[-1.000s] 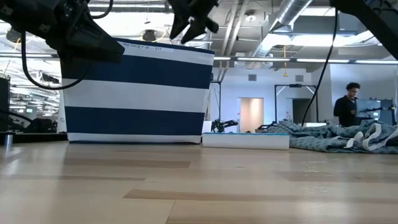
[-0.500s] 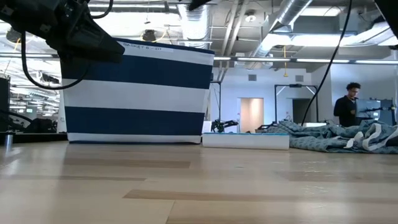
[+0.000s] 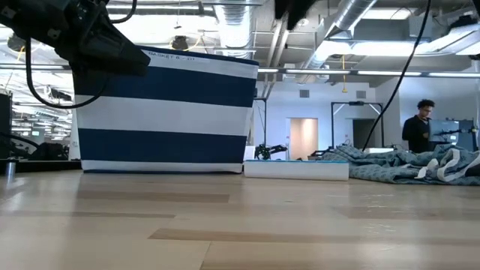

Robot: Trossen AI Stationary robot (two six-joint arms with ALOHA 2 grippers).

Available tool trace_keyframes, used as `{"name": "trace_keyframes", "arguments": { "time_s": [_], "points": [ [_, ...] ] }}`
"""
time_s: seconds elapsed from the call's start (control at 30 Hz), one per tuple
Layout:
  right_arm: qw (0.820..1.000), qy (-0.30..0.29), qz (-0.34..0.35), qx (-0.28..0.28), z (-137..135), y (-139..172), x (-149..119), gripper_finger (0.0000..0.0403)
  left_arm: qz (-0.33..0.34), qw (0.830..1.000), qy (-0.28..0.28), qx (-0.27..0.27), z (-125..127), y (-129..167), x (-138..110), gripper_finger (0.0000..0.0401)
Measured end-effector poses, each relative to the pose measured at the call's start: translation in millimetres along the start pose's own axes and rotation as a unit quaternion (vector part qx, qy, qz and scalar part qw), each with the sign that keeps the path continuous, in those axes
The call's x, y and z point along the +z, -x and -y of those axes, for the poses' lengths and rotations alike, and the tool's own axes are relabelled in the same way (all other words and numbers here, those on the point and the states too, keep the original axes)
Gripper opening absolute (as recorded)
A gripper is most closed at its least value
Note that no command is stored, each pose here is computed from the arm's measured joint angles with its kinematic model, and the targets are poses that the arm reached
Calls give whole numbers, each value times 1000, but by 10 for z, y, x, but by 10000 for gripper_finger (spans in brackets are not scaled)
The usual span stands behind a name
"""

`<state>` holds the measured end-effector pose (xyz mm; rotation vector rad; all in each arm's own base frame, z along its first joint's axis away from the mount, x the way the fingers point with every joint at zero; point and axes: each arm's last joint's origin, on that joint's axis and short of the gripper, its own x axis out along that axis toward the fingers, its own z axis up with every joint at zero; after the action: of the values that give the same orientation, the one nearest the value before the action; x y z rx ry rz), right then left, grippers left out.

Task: Pick & place medical supplies in basket/bin
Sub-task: Put the pink water bottle into the blue bin

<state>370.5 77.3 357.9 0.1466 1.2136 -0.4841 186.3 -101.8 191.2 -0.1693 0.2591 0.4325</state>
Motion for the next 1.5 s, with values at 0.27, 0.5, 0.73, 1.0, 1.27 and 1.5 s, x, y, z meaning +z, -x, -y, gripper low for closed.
{"name": "trace_keyframes", "arguments": {
  "time_s": [0.27,0.5,0.73,1.0,1.27,1.5],
  "points": [
    [998,-5,-59,-35,-378,-264,-411,225,-30,999,14,-44,24,2,-20,157],
    [993,19,-60,-96,-747,-414,-975,228,-56,995,14,-85,48,6,-34,157],
    [991,0,-52,-123,-1039,-422,-1606,228,-57,994,26,-84,48,6,-33,157],
    [979,-105,-90,-151,-1187,-439,-2287,228,-46,996,30,-69,41,4,-25,157],
    [957,-208,-116,-167,-1265,-339,-2779,228,-44,996,32,-67,39,4,-25,157],
    [944,-280,-103,-143,-1349,-237,-3069,228,-41,997,32,-62,37,3,-23,157]
  ]
}}
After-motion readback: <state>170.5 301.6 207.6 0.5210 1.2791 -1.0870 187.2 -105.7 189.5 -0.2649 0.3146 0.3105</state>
